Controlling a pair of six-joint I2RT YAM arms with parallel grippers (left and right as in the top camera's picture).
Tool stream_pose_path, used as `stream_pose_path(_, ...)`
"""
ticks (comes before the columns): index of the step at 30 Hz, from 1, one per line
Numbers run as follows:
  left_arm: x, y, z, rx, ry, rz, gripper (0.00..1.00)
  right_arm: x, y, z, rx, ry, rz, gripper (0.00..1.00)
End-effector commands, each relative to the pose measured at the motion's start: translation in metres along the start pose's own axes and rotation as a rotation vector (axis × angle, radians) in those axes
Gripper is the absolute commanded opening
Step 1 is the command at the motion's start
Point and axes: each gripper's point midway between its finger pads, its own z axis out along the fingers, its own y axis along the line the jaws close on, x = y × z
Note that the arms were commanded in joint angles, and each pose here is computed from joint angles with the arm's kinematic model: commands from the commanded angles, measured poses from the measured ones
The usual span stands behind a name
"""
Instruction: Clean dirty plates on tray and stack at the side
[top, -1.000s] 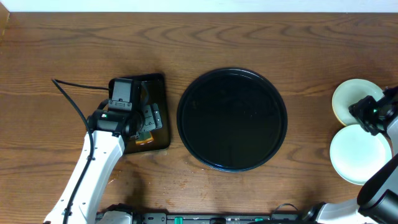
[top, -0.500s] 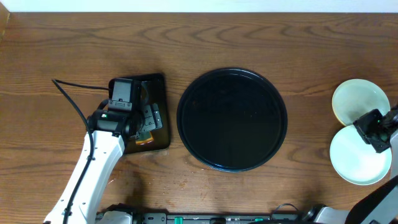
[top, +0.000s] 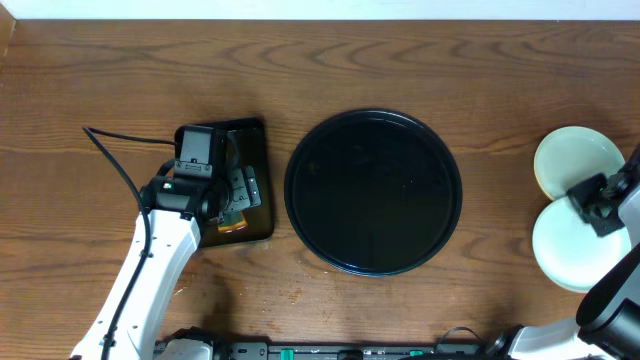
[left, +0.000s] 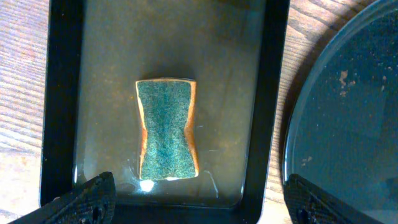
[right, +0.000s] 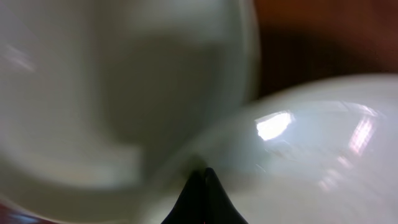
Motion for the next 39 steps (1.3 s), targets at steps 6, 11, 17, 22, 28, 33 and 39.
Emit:
stream_pose_path(6,-0.007,-0.001,-0.005,0.003,-0.018,0.004,0.87,-0.043,0.052,-0.001,-0.245,-0.157,-0.012,0.01)
stream_pose_path(11,-0.007,-0.001,-0.005,0.003,-0.018,0.004,0.87,-0.051,0.06,0.006,-0.265,-0.195,-0.04,0.01)
stream_pose_path(17,-0.007,-0.001,-0.005,0.003,-0.018,0.004,0.87,-0.03,0.064,0.029,-0.257,-0.126,-0.13,0.01)
stream_pose_path(22,-0.007,-0.001,-0.005,0.003,-0.018,0.004,0.87,-0.023,0.061,0.031,-0.239,-0.097,-0.131,0.01)
stream_pose_path(28,-0.007,-0.001,-0.005,0.003,-0.018,0.004,0.87,-0.03,0.066,0.032,-0.257,-0.13,-0.16,0.01)
stream_pose_path(33,-0.007,-0.001,-0.005,0.003,-0.018,0.004,0.87,-0.031,0.126,0.008,-0.537,-0.201,-0.41,0.04)
stream_pose_path(39,-0.007,-0.001,-0.005,0.003,-0.018,0.004,0.88,-0.024,0.156,-0.03,-0.747,-0.188,-0.438,0.11)
